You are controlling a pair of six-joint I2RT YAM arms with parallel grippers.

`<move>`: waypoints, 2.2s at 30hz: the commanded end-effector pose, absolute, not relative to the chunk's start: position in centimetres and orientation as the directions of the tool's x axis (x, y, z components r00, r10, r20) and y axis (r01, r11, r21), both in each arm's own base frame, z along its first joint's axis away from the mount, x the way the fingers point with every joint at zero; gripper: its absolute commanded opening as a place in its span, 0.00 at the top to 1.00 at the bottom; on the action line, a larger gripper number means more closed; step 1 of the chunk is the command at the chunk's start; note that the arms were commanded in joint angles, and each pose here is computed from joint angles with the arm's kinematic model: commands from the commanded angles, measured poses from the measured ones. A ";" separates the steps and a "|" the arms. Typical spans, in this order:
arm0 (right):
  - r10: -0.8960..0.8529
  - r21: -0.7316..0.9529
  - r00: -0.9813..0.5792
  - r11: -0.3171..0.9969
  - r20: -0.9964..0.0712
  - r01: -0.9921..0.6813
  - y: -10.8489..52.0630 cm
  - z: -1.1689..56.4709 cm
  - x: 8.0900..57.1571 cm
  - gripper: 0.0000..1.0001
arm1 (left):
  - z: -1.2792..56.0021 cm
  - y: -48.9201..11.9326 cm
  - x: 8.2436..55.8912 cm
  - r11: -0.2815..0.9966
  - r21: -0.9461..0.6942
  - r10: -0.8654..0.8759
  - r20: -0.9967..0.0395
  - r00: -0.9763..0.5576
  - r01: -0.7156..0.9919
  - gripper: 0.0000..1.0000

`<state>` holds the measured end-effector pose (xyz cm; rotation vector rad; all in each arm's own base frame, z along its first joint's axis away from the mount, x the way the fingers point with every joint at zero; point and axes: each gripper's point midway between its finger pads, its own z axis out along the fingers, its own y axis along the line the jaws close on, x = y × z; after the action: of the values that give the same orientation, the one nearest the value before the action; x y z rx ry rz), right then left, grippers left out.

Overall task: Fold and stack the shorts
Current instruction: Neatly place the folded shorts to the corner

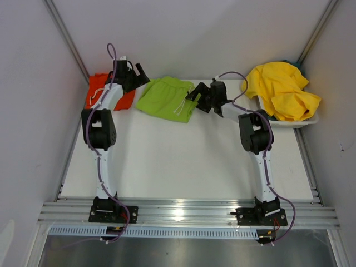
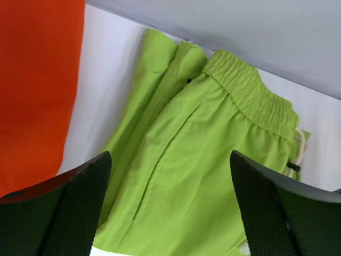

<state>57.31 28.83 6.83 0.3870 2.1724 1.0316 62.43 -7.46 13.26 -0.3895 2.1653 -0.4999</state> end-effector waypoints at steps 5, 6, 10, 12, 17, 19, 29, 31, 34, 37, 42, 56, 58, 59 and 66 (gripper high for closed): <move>0.492 0.771 -0.727 0.632 -0.479 -0.081 29.6 9.6 57.8 0.00 | 10.8 -6.2 63.8 0.888 -0.442 -0.412 -0.646 -0.643 -0.125 0.01; 0.490 0.773 -0.732 0.630 -0.473 -0.077 29.7 9.2 57.8 0.01 | 10.9 -6.3 64.1 0.887 -0.447 -0.411 -0.647 -0.643 -0.118 0.01; 0.474 0.766 -0.744 0.637 -0.471 -0.079 30.8 8.5 57.7 0.06 | 9.5 -6.5 64.0 0.883 -0.453 -0.412 -0.631 -0.657 -0.119 0.01; 0.466 0.768 -0.752 0.635 -0.466 -0.082 31.4 8.2 57.8 0.11 | 9.3 -6.7 64.1 0.879 -0.463 -0.417 -0.626 -0.659 -0.115 0.01; 0.463 0.773 -0.759 0.629 -0.457 -0.082 31.7 7.9 57.6 0.24 | 7.3 -7.4 64.2 0.864 -0.491 -0.422 -0.591 -0.688 -0.109 0.01; 0.462 0.774 -0.761 0.628 -0.455 -0.081 31.7 7.8 57.6 0.26 | 6.8 -7.9 64.4 0.853 -0.514 -0.426 -0.578 -0.696 -0.095 0.01; 0.469 0.800 -0.769 0.593 -0.435 -0.090 31.8 7.6 57.4 0.39 | 4.7 -8.9 64.3 0.799 -0.593 -0.463 -0.492 -0.737 -0.106 0.01; 0.468 0.801 -0.769 0.592 -0.436 -0.094 32.0 7.7 57.4 0.40 | 4.7 -8.8 64.4 0.800 -0.591 -0.464 -0.493 -0.736 -0.108 0.01; 0.463 0.800 -0.769 0.591 -0.440 -0.101 32.2 7.9 57.3 0.41 | 4.5 -8.8 64.3 0.798 -0.591 -0.466 -0.482 -0.742 -0.117 0.01; 0.464 0.800 -0.768 0.592 -0.442 -0.103 32.1 8.0 57.4 0.43 | 4.3 -8.9 64.0 0.797 -0.592 -0.462 -0.472 -0.751 -0.118 0.10; 0.460 0.802 -0.772 0.588 -0.439 -0.106 32.2 7.9 57.3 0.47 | 4.4 -9.9 63.5 0.804 -0.587 -0.437 -0.472 -0.766 -0.096 0.36; 0.423 0.737 -0.802 0.675 -0.421 -0.031 32.2 5.3 56.9 0.59 | 6.2 -12.3 63.3 0.780 -0.626 -0.398 -0.503 -0.767 0.005 0.71; 0.424 0.728 -0.802 0.686 -0.420 -0.018 31.9 5.1 56.9 0.57 | 6.1 -12.4 63.2 0.782 -0.623 -0.394 -0.503 -0.769 0.007 0.78; 0.425 0.727 -0.802 0.687 -0.420 -0.017 31.8 5.2 56.9 0.57 | 6.2 -12.4 63.2 0.782 -0.623 -0.394 -0.506 -0.767 0.008 0.81; 0.419 0.719 -0.780 0.692 -0.465 -0.056 31.0 7.3 56.6 0.18 | 6.3 -11.9 62.9 0.795 -0.607 -0.406 -0.515 -0.755 -0.014 1.00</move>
<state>56.78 31.75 5.26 0.3168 2.3026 1.0424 63.03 -11.19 2.93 -0.3457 2.3656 -0.7780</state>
